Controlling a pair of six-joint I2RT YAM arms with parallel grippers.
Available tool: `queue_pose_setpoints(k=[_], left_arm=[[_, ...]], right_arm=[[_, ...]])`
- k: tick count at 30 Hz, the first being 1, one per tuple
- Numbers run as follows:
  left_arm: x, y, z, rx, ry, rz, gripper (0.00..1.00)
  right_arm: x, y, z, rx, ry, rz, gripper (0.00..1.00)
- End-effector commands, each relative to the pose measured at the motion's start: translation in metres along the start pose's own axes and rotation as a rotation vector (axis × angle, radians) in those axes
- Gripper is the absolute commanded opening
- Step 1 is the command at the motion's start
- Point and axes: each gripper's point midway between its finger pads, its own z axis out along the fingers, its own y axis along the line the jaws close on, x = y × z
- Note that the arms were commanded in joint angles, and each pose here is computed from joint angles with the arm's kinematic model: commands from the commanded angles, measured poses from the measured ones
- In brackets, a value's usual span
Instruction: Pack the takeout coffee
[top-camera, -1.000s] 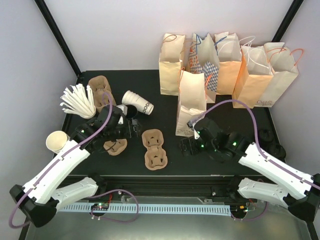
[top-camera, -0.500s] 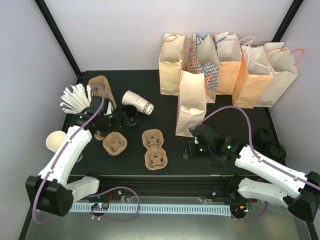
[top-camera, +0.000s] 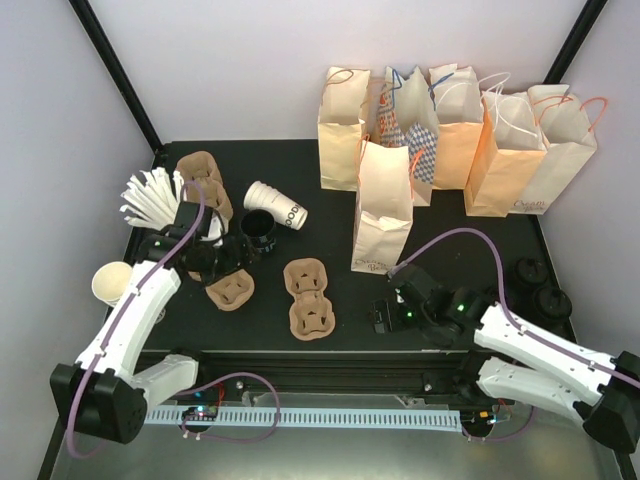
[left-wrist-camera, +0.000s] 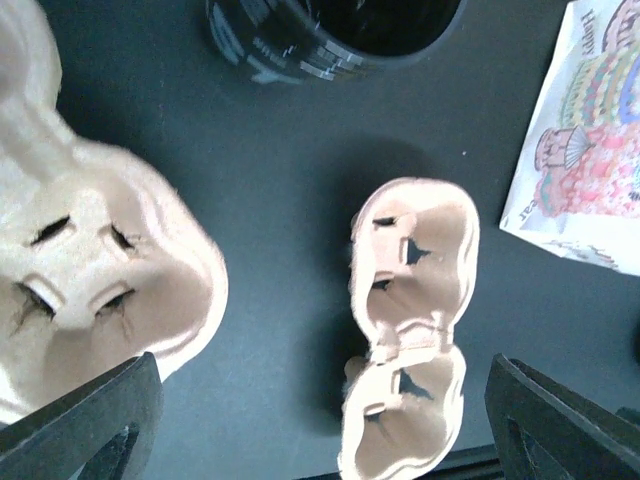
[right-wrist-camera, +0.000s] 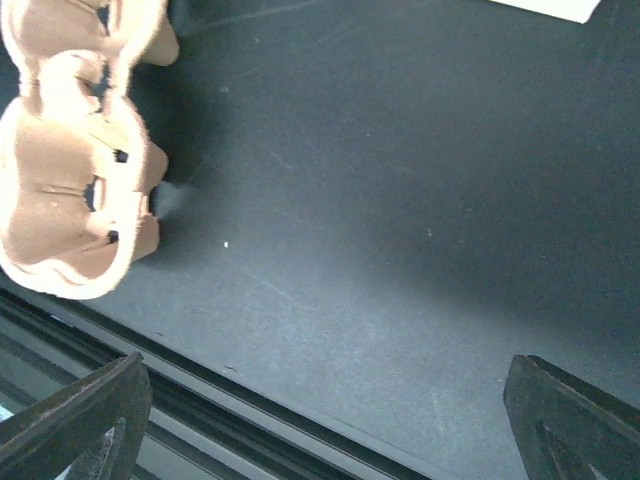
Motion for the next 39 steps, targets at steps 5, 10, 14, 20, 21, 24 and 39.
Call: queue_pose_setpoints(k=[5, 10, 14, 20, 21, 24, 39], left_arm=[[0.047, 0.006, 0.015, 0.087, 0.114, -0.045, 0.87], [0.073, -0.013, 0.036, 0.21, 0.148, -0.064, 0.84], [0.091, -0.033, 0.049, 0.259, 0.182, -0.01, 0.83], [0.118, -0.054, 0.074, 0.263, 0.302, 0.089, 0.83], [0.119, -0.056, 0.078, 0.257, 0.312, 0.103, 0.82], [0.119, -0.062, 0.087, 0.272, 0.329, 0.117, 0.72], [0.158, -0.135, 0.098, 0.526, 0.577, 0.179, 0.78]], right_arm=[[-0.004, -0.02, 0.011, 0.13, 0.032, 0.001, 0.99], [-0.024, -0.051, 0.016, 0.239, 0.045, 0.097, 0.93], [-0.038, -0.079, 0.016, 0.215, 0.038, 0.273, 0.9], [-0.052, -0.063, 0.014, 0.07, 0.011, 0.264, 0.88], [-0.053, -0.057, 0.014, 0.031, 0.013, 0.25, 0.88], [-0.055, -0.048, 0.011, -0.02, -0.008, 0.224, 0.87], [-0.05, 0.057, 0.006, -0.236, -0.071, -0.16, 0.91]])
